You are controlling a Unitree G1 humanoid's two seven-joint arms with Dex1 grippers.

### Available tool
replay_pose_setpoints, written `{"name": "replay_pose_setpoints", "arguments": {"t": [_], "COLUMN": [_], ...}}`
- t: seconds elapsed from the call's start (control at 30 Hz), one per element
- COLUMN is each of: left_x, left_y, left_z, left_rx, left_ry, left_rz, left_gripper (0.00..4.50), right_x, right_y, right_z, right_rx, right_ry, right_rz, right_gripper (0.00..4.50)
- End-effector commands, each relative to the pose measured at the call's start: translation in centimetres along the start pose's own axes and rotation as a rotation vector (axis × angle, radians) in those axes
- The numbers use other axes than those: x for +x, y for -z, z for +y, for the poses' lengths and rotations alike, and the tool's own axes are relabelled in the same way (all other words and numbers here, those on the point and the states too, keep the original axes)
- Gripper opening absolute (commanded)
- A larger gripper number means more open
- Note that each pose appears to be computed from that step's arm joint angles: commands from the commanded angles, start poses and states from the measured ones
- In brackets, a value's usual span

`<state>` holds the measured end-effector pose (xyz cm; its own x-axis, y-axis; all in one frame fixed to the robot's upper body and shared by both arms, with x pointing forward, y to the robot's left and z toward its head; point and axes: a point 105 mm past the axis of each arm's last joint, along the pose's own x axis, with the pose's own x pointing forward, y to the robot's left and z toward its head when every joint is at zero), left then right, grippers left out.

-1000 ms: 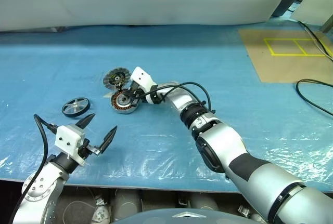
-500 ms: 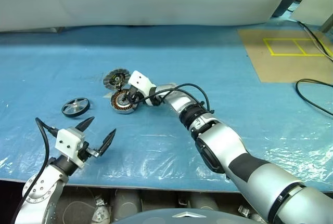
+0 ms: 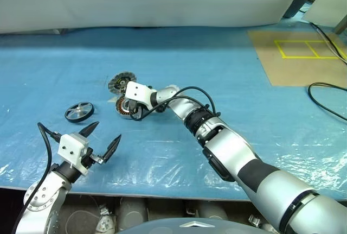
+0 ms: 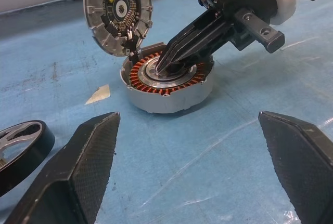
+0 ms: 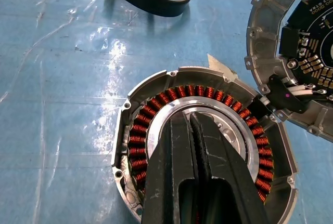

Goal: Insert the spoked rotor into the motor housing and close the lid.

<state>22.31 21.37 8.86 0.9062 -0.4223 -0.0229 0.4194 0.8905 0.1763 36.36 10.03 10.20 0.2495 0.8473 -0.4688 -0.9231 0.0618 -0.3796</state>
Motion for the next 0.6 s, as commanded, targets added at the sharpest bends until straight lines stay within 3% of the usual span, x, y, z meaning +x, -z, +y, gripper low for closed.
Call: {"name": "replay_pose_setpoints", "arguments": {"t": [0.03, 0.37, 0.6], "left_x": [0.0, 0.5, 0.6], "left_y": [-0.7, -0.9, -1.0], "left_z": [0.3, 0.3, 0.4], "left_rx": [0.026, 0.033, 0.039], "left_ry": [-0.001, 0.008, 0.009], "left_rz": [-0.02, -0.025, -0.027], "left_gripper": [4.5, 4.5, 4.5], "right_x": [0.6, 0.2, -0.4], "right_y": [-1.1, -1.0, -2.1], "right_z": [0.4, 0.9, -0.5], "right_rx": [0.023, 0.241, 0.317], "right_ry": [-0.042, -0.121, -0.075], "right_rz": [0.023, 0.027, -0.031], "right_gripper": [0.02, 0.02, 0.02]}}
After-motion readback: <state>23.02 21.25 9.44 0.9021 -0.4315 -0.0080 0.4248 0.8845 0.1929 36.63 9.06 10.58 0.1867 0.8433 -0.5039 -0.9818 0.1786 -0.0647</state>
